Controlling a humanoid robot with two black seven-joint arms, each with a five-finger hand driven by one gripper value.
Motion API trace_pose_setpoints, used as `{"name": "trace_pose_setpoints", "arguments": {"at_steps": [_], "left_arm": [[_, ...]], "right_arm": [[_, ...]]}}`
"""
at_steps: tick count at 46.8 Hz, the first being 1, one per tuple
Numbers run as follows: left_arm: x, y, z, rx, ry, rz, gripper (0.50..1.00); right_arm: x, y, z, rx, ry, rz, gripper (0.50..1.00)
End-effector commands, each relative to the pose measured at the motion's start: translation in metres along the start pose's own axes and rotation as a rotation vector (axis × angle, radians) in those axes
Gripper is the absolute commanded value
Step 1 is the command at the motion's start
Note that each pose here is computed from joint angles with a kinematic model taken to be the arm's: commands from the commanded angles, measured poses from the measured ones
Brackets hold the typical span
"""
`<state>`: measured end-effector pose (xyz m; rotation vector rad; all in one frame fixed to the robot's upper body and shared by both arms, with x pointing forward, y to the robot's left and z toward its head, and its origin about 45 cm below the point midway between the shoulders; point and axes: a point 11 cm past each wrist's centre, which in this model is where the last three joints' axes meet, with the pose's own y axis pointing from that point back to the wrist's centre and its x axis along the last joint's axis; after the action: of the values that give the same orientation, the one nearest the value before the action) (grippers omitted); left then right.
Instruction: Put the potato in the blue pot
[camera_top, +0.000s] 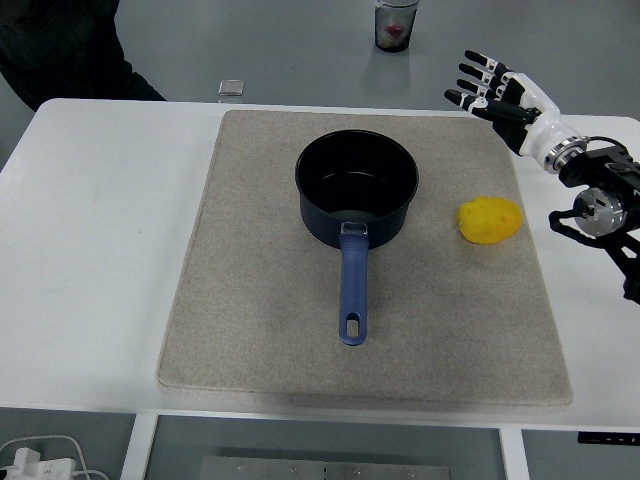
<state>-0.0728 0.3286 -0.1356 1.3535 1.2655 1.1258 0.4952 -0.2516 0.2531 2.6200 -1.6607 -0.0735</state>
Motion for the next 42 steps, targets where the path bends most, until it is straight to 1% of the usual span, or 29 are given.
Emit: {"name": "trace_pose_setpoints", "arguments": {"at_steps": [1, 4, 7, 10, 14, 16, 19, 24, 25, 27, 31, 36, 42], "left_arm": [[0.000, 0.000, 0.000, 0.000, 0.000, 0.000, 0.996], [-0.001, 0.000, 0.000, 0.000, 0.000, -0.001, 0.996], [-0.001, 0.000, 0.000, 0.000, 0.000, -0.001, 0.996], [-0.001, 0.000, 0.000, 0.000, 0.000, -0.001, 0.996], [-0.001, 0.000, 0.000, 0.000, 0.000, -0.003, 0.996], [-0.002, 0.000, 0.000, 0.000, 0.000, -0.005, 0.996], [-0.002, 0.000, 0.000, 0.000, 0.000, -0.006, 0.996], [-0.002, 0.000, 0.000, 0.000, 0.000, -0.006, 0.996], [-0.002, 0.000, 0.000, 0.000, 0.000, -0.006, 0.996], [-0.002, 0.000, 0.000, 0.000, 0.000, -0.006, 0.996], [-0.002, 0.000, 0.000, 0.000, 0.000, -0.005, 0.996], [-0.002, 0.000, 0.000, 0.000, 0.000, -0.006, 0.996], [-0.002, 0.000, 0.000, 0.000, 0.000, -0.006, 0.996]], "right_arm": [[0.001, 0.011, -0.002, -0.014, 0.104, -0.073, 0.936], [0.000, 0.019, -0.002, -0.035, 0.164, -0.127, 0.936], [0.004, 0.030, -0.001, -0.057, 0.223, -0.173, 0.934], [0.008, 0.039, -0.002, -0.067, 0.272, -0.199, 0.936], [0.010, 0.050, -0.009, -0.044, 0.300, -0.223, 0.936], [0.015, 0.056, -0.012, -0.034, 0.309, -0.224, 0.936], [0.019, 0.062, -0.015, -0.011, 0.328, -0.224, 0.934], [0.019, 0.070, -0.007, 0.005, 0.376, -0.251, 0.934], [0.019, 0.072, -0.005, 0.004, 0.387, -0.257, 0.934], [0.020, 0.076, 0.000, -0.009, 0.410, -0.265, 0.934], [0.022, 0.081, 0.010, -0.019, 0.428, -0.257, 0.934], [0.019, 0.083, 0.016, -0.003, 0.433, -0.253, 0.934], [0.018, 0.086, 0.025, 0.004, 0.461, -0.240, 0.932]]}}
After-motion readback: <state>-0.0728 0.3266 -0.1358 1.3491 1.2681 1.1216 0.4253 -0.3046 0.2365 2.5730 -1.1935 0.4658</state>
